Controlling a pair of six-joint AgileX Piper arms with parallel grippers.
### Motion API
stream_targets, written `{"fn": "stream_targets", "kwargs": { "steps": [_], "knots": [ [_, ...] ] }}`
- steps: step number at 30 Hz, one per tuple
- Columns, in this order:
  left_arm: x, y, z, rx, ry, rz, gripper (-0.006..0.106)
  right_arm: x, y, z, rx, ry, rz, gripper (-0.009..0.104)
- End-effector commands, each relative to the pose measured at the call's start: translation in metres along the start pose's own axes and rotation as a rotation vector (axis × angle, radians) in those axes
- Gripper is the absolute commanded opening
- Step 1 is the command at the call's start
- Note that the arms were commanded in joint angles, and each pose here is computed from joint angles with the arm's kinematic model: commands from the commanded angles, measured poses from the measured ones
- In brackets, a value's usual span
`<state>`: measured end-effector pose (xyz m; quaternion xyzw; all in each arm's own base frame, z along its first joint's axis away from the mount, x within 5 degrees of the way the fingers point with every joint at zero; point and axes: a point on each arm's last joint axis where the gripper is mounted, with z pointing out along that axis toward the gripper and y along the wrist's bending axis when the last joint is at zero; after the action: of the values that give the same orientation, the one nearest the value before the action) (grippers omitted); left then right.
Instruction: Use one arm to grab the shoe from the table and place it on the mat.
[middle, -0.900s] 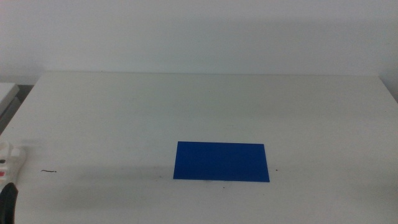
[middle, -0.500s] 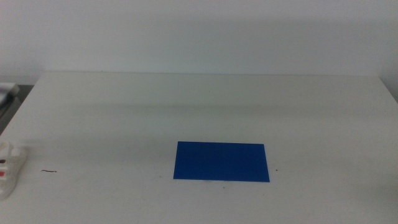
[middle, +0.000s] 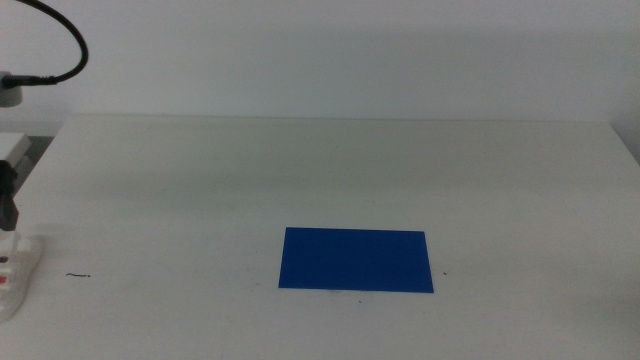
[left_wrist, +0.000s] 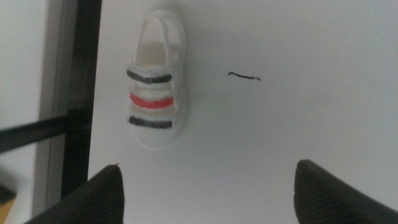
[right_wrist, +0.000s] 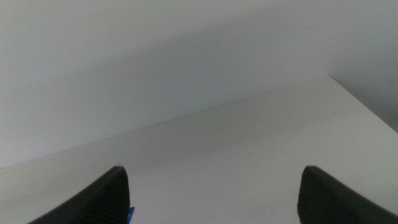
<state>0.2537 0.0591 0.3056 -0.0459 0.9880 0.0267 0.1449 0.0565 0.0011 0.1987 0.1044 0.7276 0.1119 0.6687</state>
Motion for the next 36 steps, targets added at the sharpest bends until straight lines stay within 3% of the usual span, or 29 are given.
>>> {"fn": "stream_targets", "kwargs": {
  "steps": [1,9,22,26,28,33,36],
  "knots": [
    [-0.011,0.013,0.014,0.039,0.01,0.007,0.094,0.0,0.0,0.0,-0.004,-0.01,-0.013,0.079],
    [-0.031,0.049,0.08,0.055,0.024,-0.004,0.094,0.0,0.0,0.0,-0.004,-0.01,-0.013,0.079],
    [-0.035,0.055,0.156,0.082,0.136,0.02,0.089,0.0,0.0,0.0,-0.004,-0.01,-0.013,0.079],
    [-0.034,0.055,0.165,0.09,0.149,0.013,0.077,0.0,0.0,0.0,-0.004,-0.01,-0.013,0.079],
    [-0.033,0.054,0.168,0.1,0.163,0.008,0.067,0.0,0.0,0.0,-0.004,-0.01,-0.013,0.079],
    [-0.031,0.049,0.16,0.149,0.199,-0.03,0.028,0.0,0.0,0.0,-0.004,-0.01,-0.013,0.079],
    [-0.04,0.03,0.134,0.184,0.184,-0.007,0.018,0.0,0.0,0.0,-0.004,-0.01,-0.013,0.079]
  ]
}}
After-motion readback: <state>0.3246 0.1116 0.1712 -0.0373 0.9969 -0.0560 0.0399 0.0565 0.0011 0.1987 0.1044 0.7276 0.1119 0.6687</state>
